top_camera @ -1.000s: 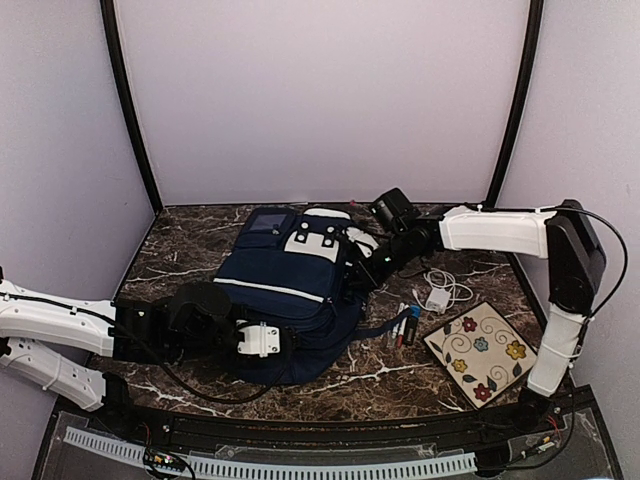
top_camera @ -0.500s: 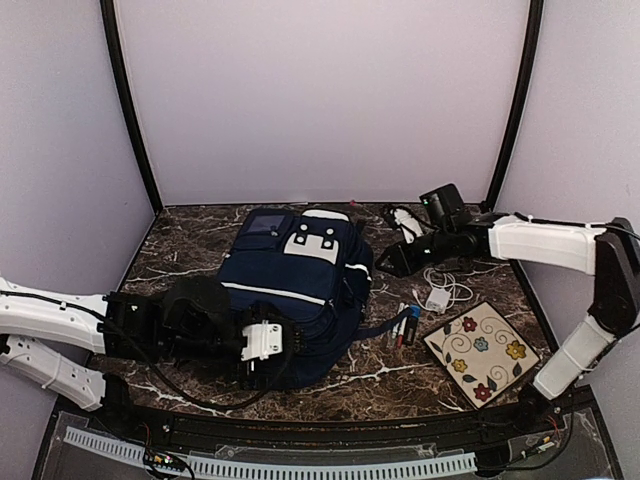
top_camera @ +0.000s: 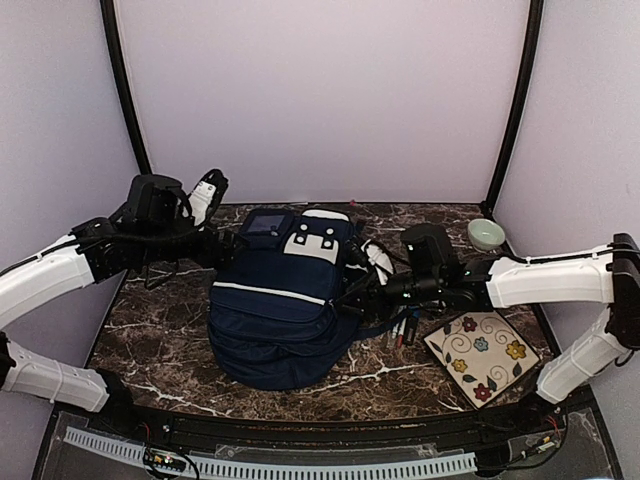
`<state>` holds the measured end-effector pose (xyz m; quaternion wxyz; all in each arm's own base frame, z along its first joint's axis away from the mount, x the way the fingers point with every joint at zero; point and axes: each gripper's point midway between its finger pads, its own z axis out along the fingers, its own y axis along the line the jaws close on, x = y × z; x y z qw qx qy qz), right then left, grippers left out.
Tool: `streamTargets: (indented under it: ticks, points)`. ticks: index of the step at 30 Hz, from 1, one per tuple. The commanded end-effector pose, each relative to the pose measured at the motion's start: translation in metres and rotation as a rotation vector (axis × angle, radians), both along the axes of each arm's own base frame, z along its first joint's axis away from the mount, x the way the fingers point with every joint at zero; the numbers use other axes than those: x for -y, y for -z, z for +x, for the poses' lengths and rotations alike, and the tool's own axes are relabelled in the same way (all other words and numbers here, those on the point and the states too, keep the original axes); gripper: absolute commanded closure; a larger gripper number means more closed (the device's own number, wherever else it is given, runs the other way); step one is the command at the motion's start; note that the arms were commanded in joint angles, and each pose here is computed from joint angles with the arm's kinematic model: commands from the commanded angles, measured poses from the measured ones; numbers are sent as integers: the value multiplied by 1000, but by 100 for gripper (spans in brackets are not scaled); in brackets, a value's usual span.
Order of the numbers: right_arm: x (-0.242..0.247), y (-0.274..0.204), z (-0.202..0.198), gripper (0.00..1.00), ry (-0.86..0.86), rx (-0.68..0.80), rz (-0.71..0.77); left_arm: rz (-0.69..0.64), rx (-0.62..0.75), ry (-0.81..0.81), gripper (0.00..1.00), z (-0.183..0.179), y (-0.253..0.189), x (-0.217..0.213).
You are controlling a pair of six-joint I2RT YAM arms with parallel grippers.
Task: Pack the student bag
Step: Pick up the student bag from the upper front pocket.
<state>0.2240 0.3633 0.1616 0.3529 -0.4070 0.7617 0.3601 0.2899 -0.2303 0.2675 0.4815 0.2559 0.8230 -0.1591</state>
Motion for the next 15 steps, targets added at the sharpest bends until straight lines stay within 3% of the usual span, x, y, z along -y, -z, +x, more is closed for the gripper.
streamTargets:
  ticks: [1, 9, 13, 15]
  points:
    - [-21, -12, -4, 49, -2, 42, 74, -9, -257, -291, 10, 1, 60, -66]
    - [-26, 8, -14, 50, -4, 22, 33, -84, -354, -391, 8, -4, 108, -98]
    - [-22, 18, -3, 65, 54, 39, -24, -86, -374, -386, 9, -7, 120, -98]
    - [-21, 18, -2, 67, 63, 46, -35, -88, -370, -375, 9, -7, 119, -96]
